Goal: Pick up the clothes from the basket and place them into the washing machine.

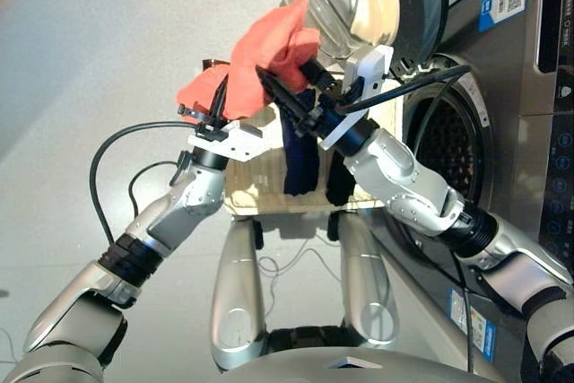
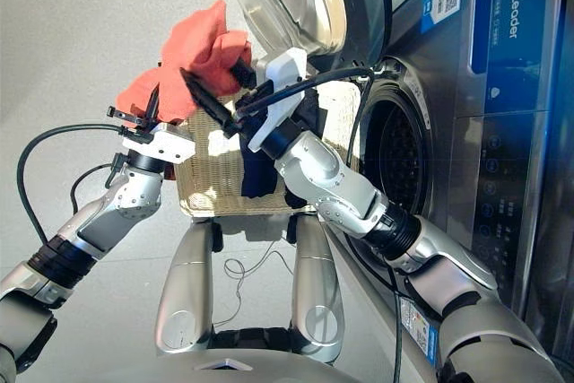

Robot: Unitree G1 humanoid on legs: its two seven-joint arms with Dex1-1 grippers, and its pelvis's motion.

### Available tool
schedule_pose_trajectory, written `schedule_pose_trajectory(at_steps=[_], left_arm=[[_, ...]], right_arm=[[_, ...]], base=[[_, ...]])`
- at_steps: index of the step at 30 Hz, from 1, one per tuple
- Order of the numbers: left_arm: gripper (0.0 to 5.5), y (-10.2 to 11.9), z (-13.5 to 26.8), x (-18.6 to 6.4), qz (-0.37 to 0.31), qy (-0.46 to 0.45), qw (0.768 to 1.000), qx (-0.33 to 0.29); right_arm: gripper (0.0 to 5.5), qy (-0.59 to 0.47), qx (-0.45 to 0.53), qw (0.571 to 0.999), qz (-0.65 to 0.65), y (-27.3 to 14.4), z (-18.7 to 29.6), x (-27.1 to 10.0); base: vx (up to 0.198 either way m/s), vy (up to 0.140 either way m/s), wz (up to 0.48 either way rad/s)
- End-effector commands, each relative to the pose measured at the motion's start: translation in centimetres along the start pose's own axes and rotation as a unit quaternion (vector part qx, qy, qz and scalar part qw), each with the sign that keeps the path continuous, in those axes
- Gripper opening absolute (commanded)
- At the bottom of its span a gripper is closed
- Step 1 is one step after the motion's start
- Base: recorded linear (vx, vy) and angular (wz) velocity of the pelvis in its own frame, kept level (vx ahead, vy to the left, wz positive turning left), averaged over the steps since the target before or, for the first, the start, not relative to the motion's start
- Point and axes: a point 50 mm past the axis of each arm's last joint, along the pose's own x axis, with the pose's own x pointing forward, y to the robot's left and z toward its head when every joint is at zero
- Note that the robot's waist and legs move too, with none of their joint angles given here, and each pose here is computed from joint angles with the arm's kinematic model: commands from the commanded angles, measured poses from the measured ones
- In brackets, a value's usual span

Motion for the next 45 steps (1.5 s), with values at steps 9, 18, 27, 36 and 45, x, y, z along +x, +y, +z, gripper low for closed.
schedule_pose_trajectory(at_steps=[9,18,27,36,45], left_arm=[[0.0,1.9,6.4,2.2,0.09,-0.165,0.981,-0.044],[5.5,0.4,5.9,1.7,0.075,-0.13,0.985,-0.086],[5.5,-1.0,6.4,1.7,0.044,-0.131,0.981,-0.134],[5.5,-1.9,7.2,2.0,-0.017,-0.127,0.971,-0.203],[5.5,-3.6,6.6,1.0,-0.015,-0.071,0.963,-0.259]], right_arm=[[0.0,-0.089,-0.101,0.989,-0.062,-1.4,2.8,-1.4],[0.0,-0.033,-0.139,0.964,-0.223,-6.0,-0.8,-3.8],[0.0,0.026,-0.169,0.901,-0.398,-10.6,-4.6,-6.8],[0.0,0.081,-0.144,0.847,-0.505,-13.5,-7.1,-9.2],[0.0,0.051,-0.061,0.772,-0.63,-15.6,-7.8,-12.5]], base=[[0.0,0.0,0.0],[0.0,0.0,0.0],[0.0,0.0,0.0],[0.0,0.0,0.0],[0.0,0.0,0.0]])
